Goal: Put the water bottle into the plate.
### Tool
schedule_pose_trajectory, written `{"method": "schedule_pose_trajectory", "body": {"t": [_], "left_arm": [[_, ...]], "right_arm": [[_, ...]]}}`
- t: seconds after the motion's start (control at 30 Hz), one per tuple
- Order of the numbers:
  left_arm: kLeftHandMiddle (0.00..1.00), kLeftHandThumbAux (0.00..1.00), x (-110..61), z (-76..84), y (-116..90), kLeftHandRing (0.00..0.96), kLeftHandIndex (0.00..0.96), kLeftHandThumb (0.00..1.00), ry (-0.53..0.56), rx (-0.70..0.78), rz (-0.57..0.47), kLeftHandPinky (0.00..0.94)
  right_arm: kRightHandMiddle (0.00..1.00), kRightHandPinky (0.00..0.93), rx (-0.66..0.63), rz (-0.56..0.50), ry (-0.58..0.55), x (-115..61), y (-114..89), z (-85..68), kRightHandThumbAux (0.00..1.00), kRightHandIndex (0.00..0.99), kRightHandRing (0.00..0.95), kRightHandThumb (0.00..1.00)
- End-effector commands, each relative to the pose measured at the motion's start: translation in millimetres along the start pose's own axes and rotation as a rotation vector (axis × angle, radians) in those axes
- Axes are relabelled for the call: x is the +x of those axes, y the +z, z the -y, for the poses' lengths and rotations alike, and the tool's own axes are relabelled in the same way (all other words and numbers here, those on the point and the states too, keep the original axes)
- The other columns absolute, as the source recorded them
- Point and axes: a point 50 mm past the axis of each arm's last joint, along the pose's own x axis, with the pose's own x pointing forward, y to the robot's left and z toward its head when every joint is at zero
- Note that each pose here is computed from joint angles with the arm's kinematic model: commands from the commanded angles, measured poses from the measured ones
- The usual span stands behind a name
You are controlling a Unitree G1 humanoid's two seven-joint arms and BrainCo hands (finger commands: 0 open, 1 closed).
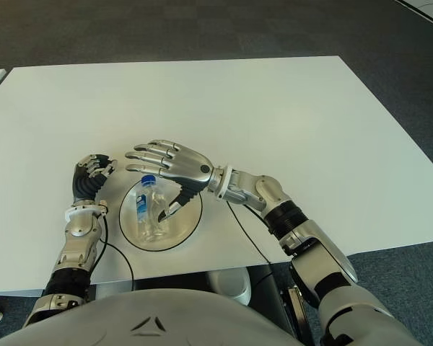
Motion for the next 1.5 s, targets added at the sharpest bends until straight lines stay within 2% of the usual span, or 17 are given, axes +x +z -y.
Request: {"method": "schedule_pose_trajectory", "body": {"t": [0.03,0.2,0.47,0.63,0.77,0.97,1.07,1.3,1.5], "left_arm": [[0.482,0.719,-0.8,-1.2,-3.1,0.477,0.429,0.700,-0.003,0.011,-0.023,0.474],[0.526,0.718,3.1,-2.9,-7.3,0.513,0.431,0.701,-0.017,-0.014,-0.030,0.508],[0.555,0.717,2.8,-3.0,-9.8,0.528,0.432,0.703,-0.010,-0.076,-0.035,0.515],[0.571,0.717,3.8,-3.8,-11.3,0.548,0.433,0.702,-0.026,-0.094,-0.004,0.537],[0.587,0.717,6.0,-4.9,-12.3,0.567,0.433,0.701,-0.045,-0.087,0.022,0.558],[0.608,0.717,8.8,-5.8,-15.2,0.591,0.433,0.702,-0.055,-0.097,0.027,0.584],[0.614,0.717,8.5,-5.3,-16.3,0.596,0.433,0.704,-0.040,-0.112,0.017,0.582],[0.610,0.716,7.6,-5.0,-15.8,0.589,0.433,0.704,-0.032,-0.088,0.036,0.563],[0.611,0.716,6.8,-5.1,-16.1,0.590,0.433,0.704,-0.036,-0.100,0.040,0.576]], "right_arm": [[0.000,0.000,-0.006,-0.004,0.017,0.1,-2.6,1.5,0.267,0.000,0.000,0.113],[0.000,0.000,0.019,-0.034,0.004,-1.3,-6.1,4.2,0.321,0.000,0.000,0.068],[0.000,0.000,0.016,-0.113,-0.051,-4.5,-12.2,9.0,0.430,0.000,0.000,0.007],[0.000,0.000,0.017,-0.214,-0.122,-11.3,-18.0,12.8,0.520,0.000,0.000,0.001],[0.000,0.000,0.107,-0.324,-0.178,-18.4,-21.2,12.1,0.583,0.000,0.000,0.000],[0.000,0.000,0.237,-0.476,-0.274,-30.8,-28.0,11.9,0.648,0.000,0.000,0.026],[0.000,0.000,0.309,-0.563,-0.367,-35.1,-31.4,13.4,0.668,0.000,0.000,0.035],[0.000,0.111,0.415,-0.698,-0.506,-46.6,-37.4,11.7,0.700,0.000,0.000,0.108],[0.000,0.144,0.501,-0.789,-0.596,-57.1,-39.0,5.2,0.712,0.014,0.007,0.196]]}}
